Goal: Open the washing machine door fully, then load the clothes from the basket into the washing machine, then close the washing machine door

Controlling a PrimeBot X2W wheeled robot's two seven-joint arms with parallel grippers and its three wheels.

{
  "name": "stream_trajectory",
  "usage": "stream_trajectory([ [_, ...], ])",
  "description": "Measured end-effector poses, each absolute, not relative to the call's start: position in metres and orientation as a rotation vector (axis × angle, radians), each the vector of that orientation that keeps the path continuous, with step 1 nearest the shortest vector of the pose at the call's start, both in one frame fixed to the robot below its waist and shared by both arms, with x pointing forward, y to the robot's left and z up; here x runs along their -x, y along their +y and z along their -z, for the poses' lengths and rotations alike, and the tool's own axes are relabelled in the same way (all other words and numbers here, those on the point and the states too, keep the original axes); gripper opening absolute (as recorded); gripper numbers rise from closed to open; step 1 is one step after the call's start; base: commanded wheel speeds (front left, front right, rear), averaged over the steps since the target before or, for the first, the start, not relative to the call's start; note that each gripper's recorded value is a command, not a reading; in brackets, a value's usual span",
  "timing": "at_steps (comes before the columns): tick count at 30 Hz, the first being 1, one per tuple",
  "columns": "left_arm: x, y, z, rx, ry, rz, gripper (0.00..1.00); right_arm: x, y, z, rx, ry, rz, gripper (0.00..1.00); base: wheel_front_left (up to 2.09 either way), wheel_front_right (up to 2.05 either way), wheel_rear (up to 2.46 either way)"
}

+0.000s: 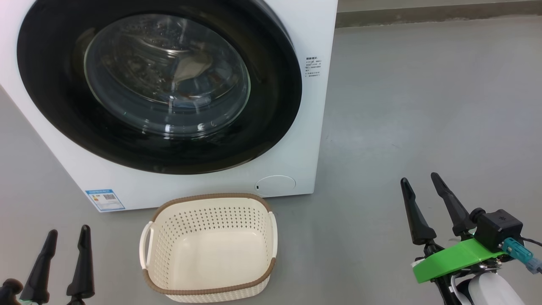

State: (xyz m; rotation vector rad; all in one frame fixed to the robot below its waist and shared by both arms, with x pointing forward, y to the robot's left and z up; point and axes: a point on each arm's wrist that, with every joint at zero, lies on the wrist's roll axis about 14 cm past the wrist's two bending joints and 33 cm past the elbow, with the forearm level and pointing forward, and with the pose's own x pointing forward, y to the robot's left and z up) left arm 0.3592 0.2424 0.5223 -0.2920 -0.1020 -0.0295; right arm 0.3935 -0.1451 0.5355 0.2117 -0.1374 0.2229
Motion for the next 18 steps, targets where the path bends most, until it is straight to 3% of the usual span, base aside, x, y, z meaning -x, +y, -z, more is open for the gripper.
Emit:
stream_trajectory([
  [18,-0.3593,0.2412,-0.5216,0.298,-0.102,0.028,1.00,-0.3919,-0.1422,-0.5332,-0.210,-0.129,-0.231,1.00,0.00,0.00,0.00],
])
